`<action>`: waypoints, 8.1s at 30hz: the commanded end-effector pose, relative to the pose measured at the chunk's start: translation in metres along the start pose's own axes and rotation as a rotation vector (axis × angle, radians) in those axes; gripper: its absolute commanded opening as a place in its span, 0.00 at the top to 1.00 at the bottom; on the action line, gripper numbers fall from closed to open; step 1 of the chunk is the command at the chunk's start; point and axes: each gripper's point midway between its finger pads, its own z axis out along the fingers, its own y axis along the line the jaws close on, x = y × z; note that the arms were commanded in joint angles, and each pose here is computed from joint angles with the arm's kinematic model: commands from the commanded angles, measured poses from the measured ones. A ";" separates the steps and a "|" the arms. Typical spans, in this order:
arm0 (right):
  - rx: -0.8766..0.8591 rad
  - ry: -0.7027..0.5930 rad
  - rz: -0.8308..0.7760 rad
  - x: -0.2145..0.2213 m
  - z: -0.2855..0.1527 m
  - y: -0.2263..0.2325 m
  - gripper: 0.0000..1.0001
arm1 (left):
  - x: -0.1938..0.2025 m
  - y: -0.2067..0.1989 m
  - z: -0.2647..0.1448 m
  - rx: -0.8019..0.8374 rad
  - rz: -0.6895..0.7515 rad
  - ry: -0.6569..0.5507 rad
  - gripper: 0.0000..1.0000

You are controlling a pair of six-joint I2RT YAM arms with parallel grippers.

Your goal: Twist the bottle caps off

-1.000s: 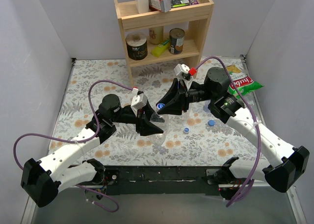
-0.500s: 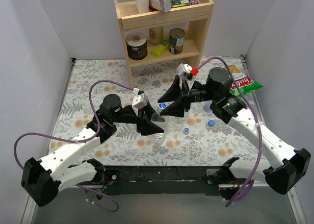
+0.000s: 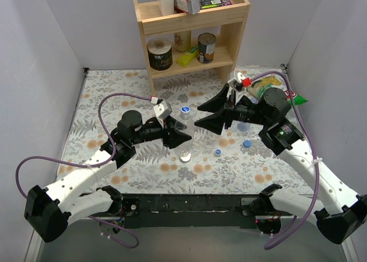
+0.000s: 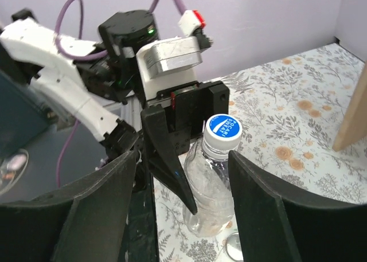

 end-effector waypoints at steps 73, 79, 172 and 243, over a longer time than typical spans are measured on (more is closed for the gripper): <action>0.040 0.024 0.064 -0.009 0.054 -0.036 0.89 | 0.001 -0.010 0.009 0.044 0.003 0.024 0.73; -0.106 -0.004 -0.035 -0.031 0.044 -0.003 0.91 | 0.005 -0.032 0.009 0.185 -0.009 0.048 0.72; 0.455 0.324 -0.144 0.207 0.119 -0.046 0.47 | -0.066 0.140 -0.121 -0.804 0.100 -0.262 0.66; 0.450 0.183 0.062 0.005 0.109 -0.055 0.48 | -0.026 0.051 -0.038 -0.207 0.142 -0.088 0.64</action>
